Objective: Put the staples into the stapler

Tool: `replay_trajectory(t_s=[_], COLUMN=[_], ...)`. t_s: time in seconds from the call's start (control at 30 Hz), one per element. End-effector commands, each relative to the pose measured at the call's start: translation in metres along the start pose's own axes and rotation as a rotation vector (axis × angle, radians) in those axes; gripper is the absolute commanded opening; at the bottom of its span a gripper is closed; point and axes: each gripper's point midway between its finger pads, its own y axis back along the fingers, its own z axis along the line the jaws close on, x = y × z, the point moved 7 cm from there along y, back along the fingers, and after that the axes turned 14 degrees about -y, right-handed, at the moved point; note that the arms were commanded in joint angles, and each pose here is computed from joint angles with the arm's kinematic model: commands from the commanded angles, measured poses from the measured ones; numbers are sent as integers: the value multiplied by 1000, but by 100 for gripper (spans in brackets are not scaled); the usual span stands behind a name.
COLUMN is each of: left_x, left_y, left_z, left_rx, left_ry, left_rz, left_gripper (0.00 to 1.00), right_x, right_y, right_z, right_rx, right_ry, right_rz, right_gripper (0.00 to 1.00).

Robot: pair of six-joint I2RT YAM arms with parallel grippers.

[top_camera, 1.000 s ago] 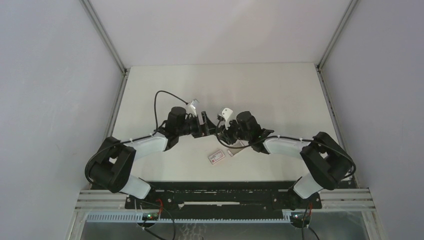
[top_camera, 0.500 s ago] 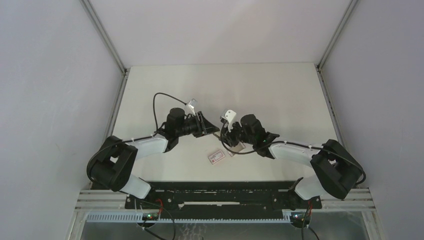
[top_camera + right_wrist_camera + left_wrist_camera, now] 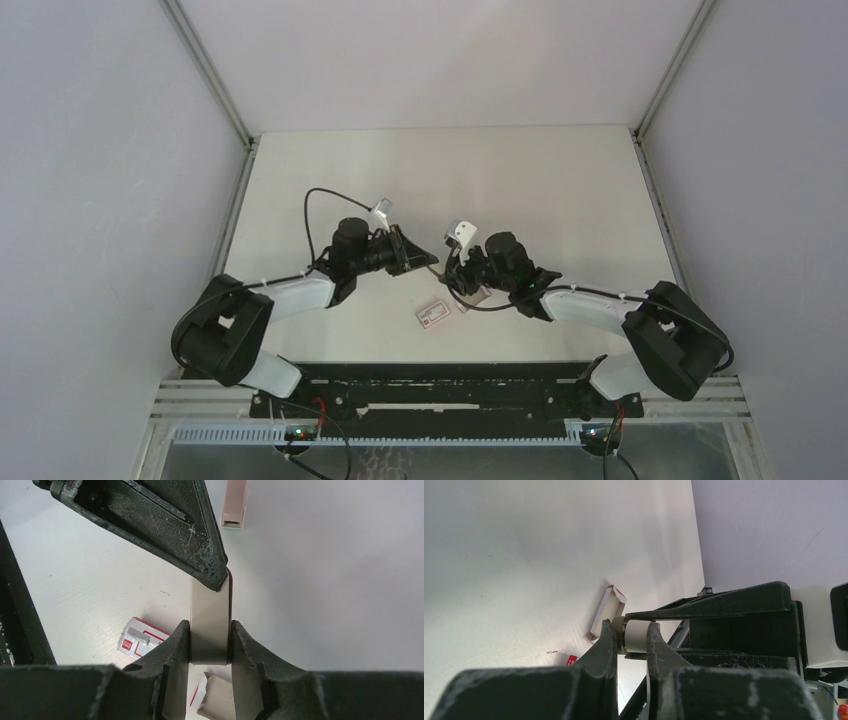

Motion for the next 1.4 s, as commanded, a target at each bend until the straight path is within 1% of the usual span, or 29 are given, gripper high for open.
replay_trajectory(t_s=[0.0, 0.03, 0.1, 0.13, 0.17, 0.23, 0.37, 0.5, 0.57, 0.7, 0.87, 0.97, 1.0, 1.07, 1.13, 1.2, 1.3, 1.37], left_x=[-6, -7, -9, -12, -17, -28, -54, -70, -75, -82, -87, -85, -85, -84, -84, -83, -82, -82], left_y=[8, 8, 11, 14, 17, 30, 71, 111, 126, 145, 161, 164, 165, 166, 166, 166, 165, 165], left_z=[-35, -35, -34, -33, -29, -24, -4, 17, 29, 51, 71, 81, 83, 87, 90, 94, 99, 102], left_rx=[166, 160, 121, 90, 33, -64, -291, -486, -538, -626, -745, -795, -810, -828, -836, -842, -852, -848], left_ry=[-84, -94, -127, -148, -168, -212, -255, -294, -277, -229, -230, -239, -240, -243, -245, -248, -245, -246], left_rz=[-15, -10, -12, -24, -48, -103, -248, -354, -400, -480, -597, -611, -612, -613, -612, -604, -589, -591], left_gripper=[2, 17, 60, 72, 79, 86, 91, 97, 98, 98, 98, 98, 98, 98, 98, 98, 98, 99], right_x=[-24, -25, -28, -30, -30, -32, -35, -47, -48, -58, -69, -70, -70, -66, -65, -63, -63, -66], right_y=[6, 7, 10, 11, 13, 16, 14, -4, -23, -57, -95, -109, -112, -117, -119, -120, -121, -118], right_z=[7, 6, 3, 1, -2, -7, -22, -41, -51, -69, -86, -92, -93, -95, -97, -98, -98, -99], right_rx=[-41, -36, -14, 2, 20, 44, 118, 240, 280, 335, 357, 372, 372, 376, 386, 387, 377, 362], right_ry=[-18, -23, -36, -43, -49, -61, -108, -167, -197, -235, -263, -258, -255, -250, -243, -235, -233, -244], right_rz=[-107, -111, -123, -129, -132, -134, -109, -37, 23, 65, 98, 105, 108, 118, 121, 125, 126, 119], right_gripper=[3, 0, 0, 0, 0, 0, 0, 0, 0, 0, 0, 0, 2, 6, 15, 25, 48, 54])
